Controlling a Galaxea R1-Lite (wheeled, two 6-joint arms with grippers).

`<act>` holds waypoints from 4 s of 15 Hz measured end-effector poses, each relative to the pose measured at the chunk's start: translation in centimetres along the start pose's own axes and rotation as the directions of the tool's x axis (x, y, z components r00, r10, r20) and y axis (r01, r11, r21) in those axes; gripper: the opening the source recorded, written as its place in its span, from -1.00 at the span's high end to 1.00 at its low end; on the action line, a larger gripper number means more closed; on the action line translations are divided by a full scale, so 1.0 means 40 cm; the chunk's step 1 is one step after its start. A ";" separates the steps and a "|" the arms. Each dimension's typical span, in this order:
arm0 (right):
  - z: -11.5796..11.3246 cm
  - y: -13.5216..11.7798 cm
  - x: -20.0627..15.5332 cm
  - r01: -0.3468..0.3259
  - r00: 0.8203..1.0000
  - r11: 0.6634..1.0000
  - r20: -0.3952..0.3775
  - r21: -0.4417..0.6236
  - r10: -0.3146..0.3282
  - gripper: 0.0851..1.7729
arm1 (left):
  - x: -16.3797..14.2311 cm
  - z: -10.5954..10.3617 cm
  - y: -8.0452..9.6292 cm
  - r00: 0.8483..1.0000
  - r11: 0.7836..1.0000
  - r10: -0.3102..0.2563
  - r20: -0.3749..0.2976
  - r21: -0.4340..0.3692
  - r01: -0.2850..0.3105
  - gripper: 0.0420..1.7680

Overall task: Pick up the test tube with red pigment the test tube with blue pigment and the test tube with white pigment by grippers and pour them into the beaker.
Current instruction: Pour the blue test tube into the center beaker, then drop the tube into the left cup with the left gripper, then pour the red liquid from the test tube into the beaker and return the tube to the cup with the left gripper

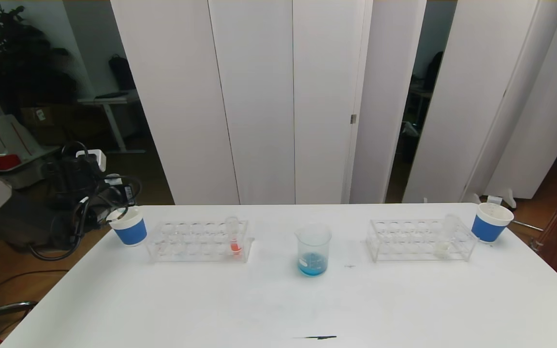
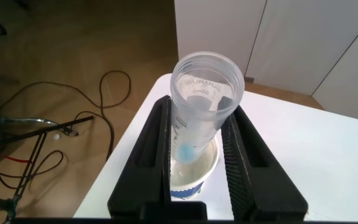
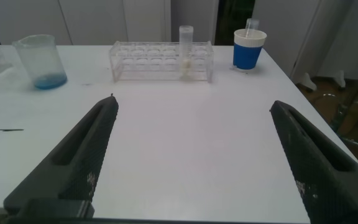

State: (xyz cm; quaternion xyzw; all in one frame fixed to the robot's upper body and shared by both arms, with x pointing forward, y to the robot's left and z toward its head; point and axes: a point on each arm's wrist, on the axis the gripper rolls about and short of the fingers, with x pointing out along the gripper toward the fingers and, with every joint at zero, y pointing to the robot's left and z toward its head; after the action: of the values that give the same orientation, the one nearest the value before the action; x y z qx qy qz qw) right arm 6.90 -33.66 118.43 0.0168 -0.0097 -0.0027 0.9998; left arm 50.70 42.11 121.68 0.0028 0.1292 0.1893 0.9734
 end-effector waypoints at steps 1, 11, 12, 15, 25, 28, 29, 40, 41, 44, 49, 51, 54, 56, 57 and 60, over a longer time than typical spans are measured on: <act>0.000 0.000 0.000 0.000 1.000 1.000 0.000 0.000 0.000 -0.97 | 0.012 -0.011 -0.001 1.000 1.000 0.001 -0.009 0.001 -0.001 0.38; 0.000 0.000 0.000 0.000 1.000 1.000 0.000 0.000 0.000 -0.97 | 0.078 -0.094 0.014 0.998 1.000 0.000 -0.057 0.004 0.000 0.19; 0.000 0.000 0.000 0.000 1.000 1.000 0.000 0.000 0.000 -0.97 | 0.078 -0.096 0.014 0.998 1.000 0.000 -0.058 0.005 0.000 -0.14; 0.000 0.000 0.000 0.000 1.000 1.000 0.000 0.000 0.000 -0.97 | 0.075 -0.096 0.018 0.998 1.000 0.005 -0.062 0.009 -0.004 -0.98; 0.000 0.000 0.000 0.000 1.000 1.000 0.000 0.000 0.000 -0.97 | -0.065 0.006 0.024 0.999 1.000 -0.021 -0.047 0.012 0.021 -0.98; 0.000 0.000 0.000 0.000 1.000 1.000 0.000 0.000 0.000 -0.97 | -0.179 0.060 0.025 0.996 0.997 -0.077 -0.054 0.016 0.078 -0.98; 0.000 0.000 0.000 0.000 1.000 1.000 0.000 0.000 0.000 -0.97 | -0.220 0.076 0.026 0.994 0.995 -0.096 -0.050 0.017 0.097 -0.98; 0.000 0.000 0.000 0.000 1.000 1.000 -0.001 0.000 0.000 -0.97 | -0.732 0.064 0.066 0.965 0.957 -0.261 0.004 0.132 0.258 -0.98; 0.000 0.000 0.000 0.000 1.000 1.000 0.000 0.000 0.000 -0.97 | -0.779 0.044 0.082 0.963 0.953 -0.270 0.015 0.144 0.265 -0.98; 0.000 0.000 0.000 0.000 1.000 1.000 0.000 0.000 0.000 -0.97 | -0.887 -0.028 0.123 0.955 0.945 -0.295 0.037 0.158 0.286 -0.98; 0.000 0.000 0.000 0.000 1.000 1.000 0.000 0.000 0.000 -0.97 | -0.990 -0.164 0.167 0.928 0.931 -0.350 0.130 0.153 0.330 -0.98; 0.000 0.000 0.000 0.000 1.000 1.000 0.000 0.000 0.000 -0.97 | -1.006 -0.208 0.175 0.922 0.932 -0.353 0.162 0.151 0.330 -0.98; 0.000 0.000 0.000 0.000 1.000 1.000 0.000 0.000 0.000 -0.97 | -1.020 -0.257 0.182 0.914 0.932 -0.355 0.194 0.149 0.331 -0.98; 0.000 0.000 0.000 0.000 1.000 1.000 0.000 0.000 0.000 -0.97 | -1.025 -0.283 0.185 0.911 0.931 -0.359 0.200 0.150 0.334 -0.98; 0.000 0.000 0.000 0.000 1.000 1.000 0.000 0.000 0.000 -0.97 | -1.025 -0.295 0.185 0.910 0.930 -0.361 0.205 0.150 0.335 -0.98; 0.000 0.000 0.000 0.000 1.000 1.000 0.000 0.000 0.000 -0.97 | -1.024 -0.331 0.187 0.907 0.927 -0.368 0.205 0.150 0.343 -0.98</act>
State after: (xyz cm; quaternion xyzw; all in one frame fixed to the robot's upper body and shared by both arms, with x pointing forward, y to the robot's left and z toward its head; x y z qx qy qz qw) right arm 6.90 -33.66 118.43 0.0166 -0.0095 -0.0027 0.9998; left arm 7.96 33.33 119.56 0.0551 0.0244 -0.0004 0.9982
